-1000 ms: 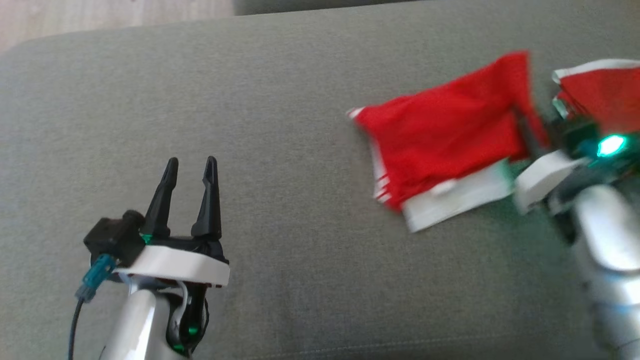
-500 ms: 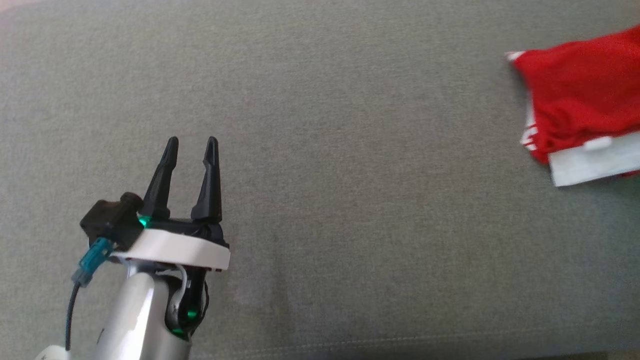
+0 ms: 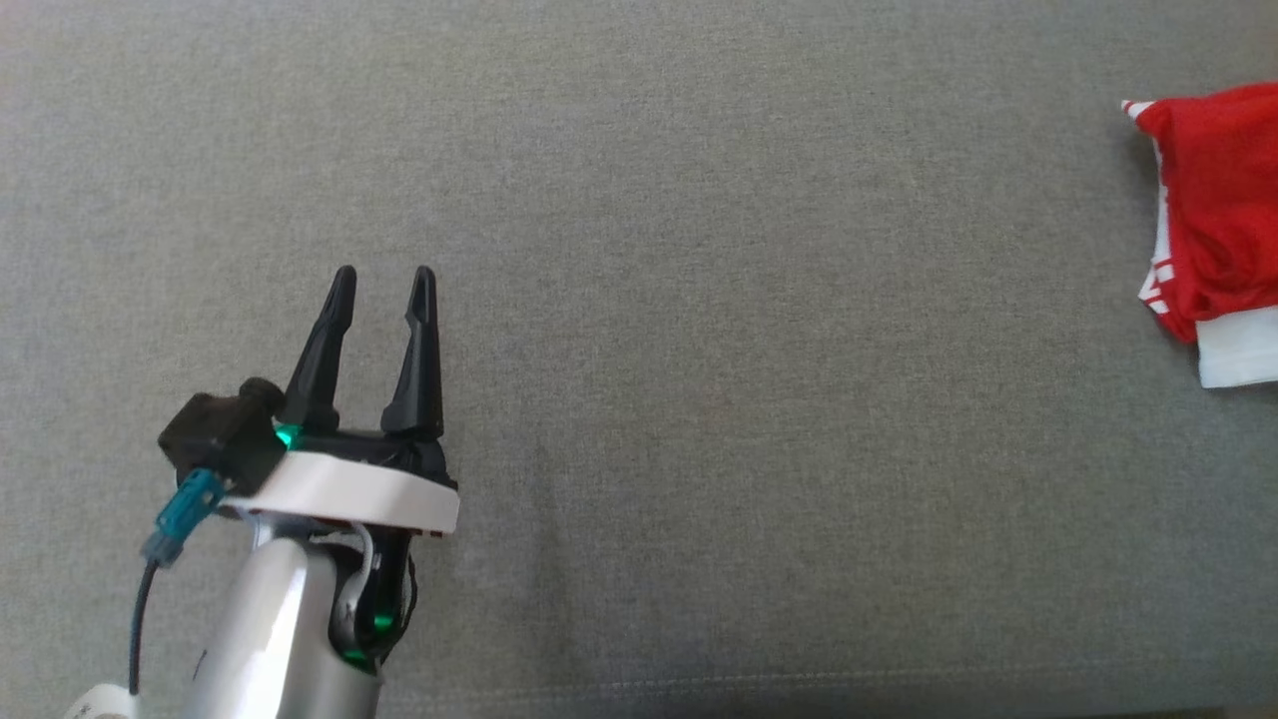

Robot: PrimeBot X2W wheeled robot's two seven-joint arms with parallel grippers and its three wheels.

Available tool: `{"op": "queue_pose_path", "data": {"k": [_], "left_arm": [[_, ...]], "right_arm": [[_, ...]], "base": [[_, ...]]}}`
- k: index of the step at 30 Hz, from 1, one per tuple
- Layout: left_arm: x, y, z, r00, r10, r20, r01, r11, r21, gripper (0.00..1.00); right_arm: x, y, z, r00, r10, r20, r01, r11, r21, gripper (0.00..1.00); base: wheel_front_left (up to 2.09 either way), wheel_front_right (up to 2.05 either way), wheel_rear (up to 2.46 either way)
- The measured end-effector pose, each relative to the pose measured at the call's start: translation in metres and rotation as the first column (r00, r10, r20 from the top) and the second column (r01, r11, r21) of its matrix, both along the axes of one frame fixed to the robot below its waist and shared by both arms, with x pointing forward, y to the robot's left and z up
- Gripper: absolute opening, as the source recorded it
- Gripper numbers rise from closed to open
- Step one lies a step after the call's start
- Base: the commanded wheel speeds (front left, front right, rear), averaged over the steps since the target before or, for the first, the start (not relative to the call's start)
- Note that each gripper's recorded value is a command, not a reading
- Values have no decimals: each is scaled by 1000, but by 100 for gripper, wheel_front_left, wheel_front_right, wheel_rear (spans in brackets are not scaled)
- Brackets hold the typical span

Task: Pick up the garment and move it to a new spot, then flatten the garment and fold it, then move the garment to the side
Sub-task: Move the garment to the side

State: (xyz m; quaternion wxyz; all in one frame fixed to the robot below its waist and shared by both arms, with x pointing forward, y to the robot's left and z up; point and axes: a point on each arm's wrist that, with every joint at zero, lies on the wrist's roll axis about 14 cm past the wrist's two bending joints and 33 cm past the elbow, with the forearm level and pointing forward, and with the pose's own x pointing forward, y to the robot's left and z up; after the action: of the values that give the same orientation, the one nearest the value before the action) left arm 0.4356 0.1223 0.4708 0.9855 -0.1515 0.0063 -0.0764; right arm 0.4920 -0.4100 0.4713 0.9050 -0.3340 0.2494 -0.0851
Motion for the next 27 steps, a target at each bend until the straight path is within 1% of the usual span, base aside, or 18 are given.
{"op": "queue_pose_path", "data": {"k": [6,7,8,9,10,11,18,21,24,27], "left_arm": [[4,-1,1,1000,-4,5,4,1000,-1,100],[4,-1,1,1000,-4,5,4,1000,0,100],[4,-1,1,1000,-3,4,3,1000,0,100],[4,-1,1,1000,-3,4,3,1000,0,100],[3,-1,1,1000,-4,5,4,1000,1,100],[3,-1,2,1000,-3,6,3,1000,1,100],[0,-2,8,1000,-6,19,6,1000,2,100],[-2,-3,13,1000,-9,29,9,1000,2,100],[-4,-4,21,999,-12,49,12,1000,1,100],[-10,-4,26,998,-12,59,12,1000,1,100]], "right_arm": [[-1,-1,-4,1000,-20,-3,20,1000,10,0],[-1,0,-4,1000,-24,-4,24,1000,11,3],[0,1,-4,1000,-22,0,22,1000,11,27],[0,2,-3,1000,-23,8,23,1000,18,43],[0,4,-2,1000,-23,17,23,999,25,86],[1,6,-1,1000,-24,21,23,999,30,100],[-9,11,5,998,-43,41,41,998,55,100],[-11,18,13,997,-39,72,33,997,73,100],[-4,37,34,989,-1,150,-12,996,92,100],[4,69,59,965,55,255,-90,987,130,100]], "base": [[0,0,0],[0,0,0],[0,0,0],[0,0,0],[0,0,0],[0,0,0],[0,0,0],[0,0,0],[0,0,0],[0,0,0]]}}
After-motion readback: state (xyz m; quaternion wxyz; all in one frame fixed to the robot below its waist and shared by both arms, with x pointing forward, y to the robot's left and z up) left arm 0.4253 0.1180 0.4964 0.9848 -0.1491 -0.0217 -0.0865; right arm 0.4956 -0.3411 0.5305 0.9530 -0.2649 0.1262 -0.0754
